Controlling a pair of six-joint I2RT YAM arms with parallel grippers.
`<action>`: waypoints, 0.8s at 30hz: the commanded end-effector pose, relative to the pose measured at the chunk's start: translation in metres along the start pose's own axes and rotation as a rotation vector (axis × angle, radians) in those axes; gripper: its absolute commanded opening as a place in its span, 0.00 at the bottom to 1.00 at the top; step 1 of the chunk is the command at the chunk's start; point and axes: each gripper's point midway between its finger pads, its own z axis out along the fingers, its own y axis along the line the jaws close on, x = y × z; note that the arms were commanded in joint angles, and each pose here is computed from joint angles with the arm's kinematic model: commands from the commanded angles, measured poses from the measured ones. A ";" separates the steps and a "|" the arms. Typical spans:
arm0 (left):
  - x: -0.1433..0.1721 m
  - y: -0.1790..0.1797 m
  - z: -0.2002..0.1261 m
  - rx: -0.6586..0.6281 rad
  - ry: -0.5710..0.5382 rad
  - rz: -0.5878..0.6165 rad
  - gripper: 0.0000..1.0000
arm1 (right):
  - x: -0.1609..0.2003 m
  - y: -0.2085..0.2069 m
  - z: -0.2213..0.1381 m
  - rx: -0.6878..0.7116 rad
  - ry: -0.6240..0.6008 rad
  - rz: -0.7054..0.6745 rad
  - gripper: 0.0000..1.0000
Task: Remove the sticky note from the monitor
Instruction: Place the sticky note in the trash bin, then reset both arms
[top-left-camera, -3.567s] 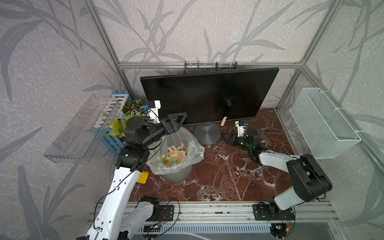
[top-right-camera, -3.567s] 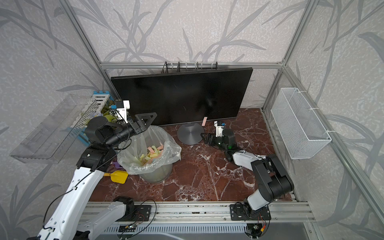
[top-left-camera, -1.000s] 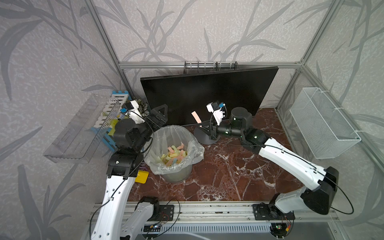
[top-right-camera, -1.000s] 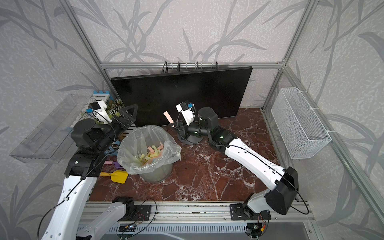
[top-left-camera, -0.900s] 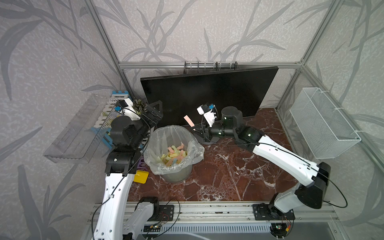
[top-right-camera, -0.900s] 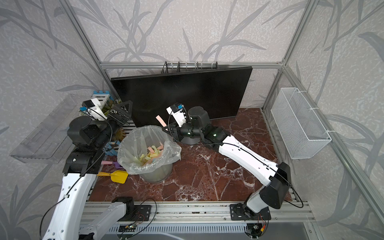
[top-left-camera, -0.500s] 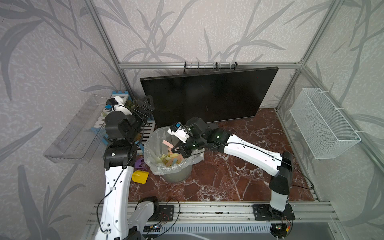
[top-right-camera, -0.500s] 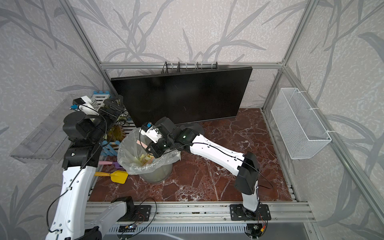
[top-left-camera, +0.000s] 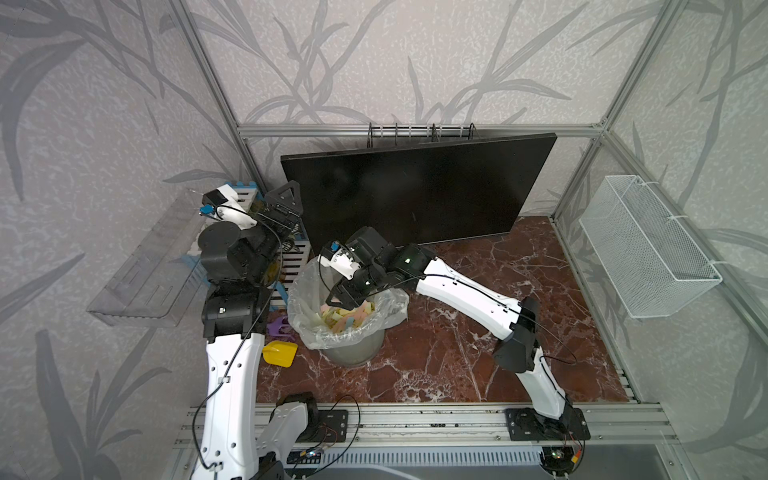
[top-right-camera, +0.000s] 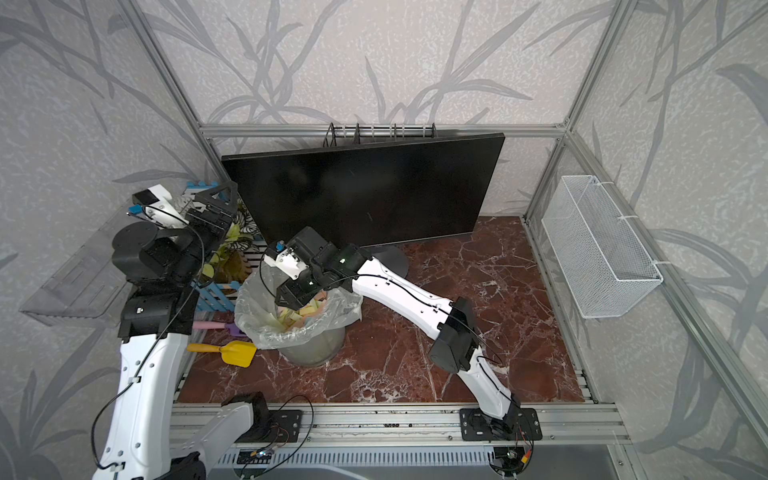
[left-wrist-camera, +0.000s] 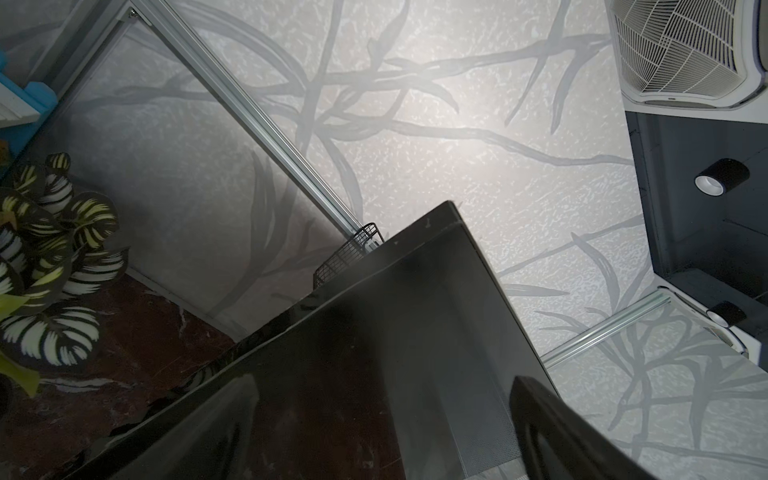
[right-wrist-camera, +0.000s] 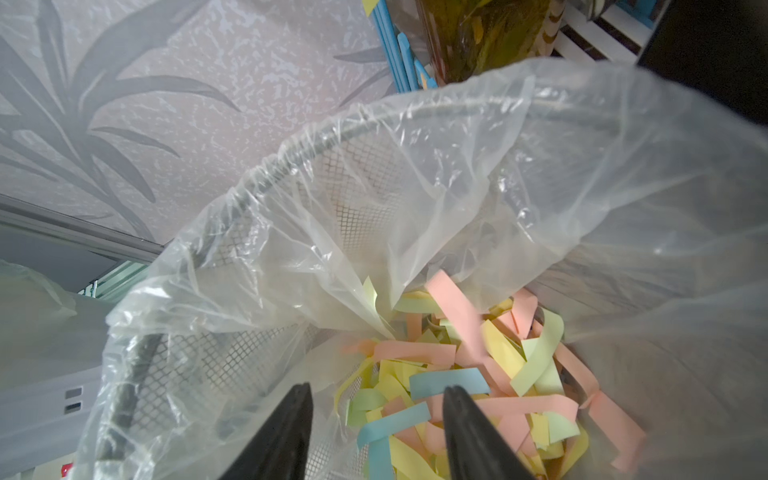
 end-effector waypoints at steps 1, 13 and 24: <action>-0.010 -0.021 -0.006 0.071 -0.022 0.014 1.00 | -0.010 0.009 -0.015 0.006 -0.017 -0.022 0.61; -0.007 -0.035 -0.008 0.116 0.010 0.086 1.00 | -0.047 0.030 -0.090 0.048 -0.167 -0.082 0.68; 0.027 -0.025 -0.003 0.067 0.144 0.198 1.00 | -0.029 -0.027 -0.151 0.207 -0.229 0.020 0.70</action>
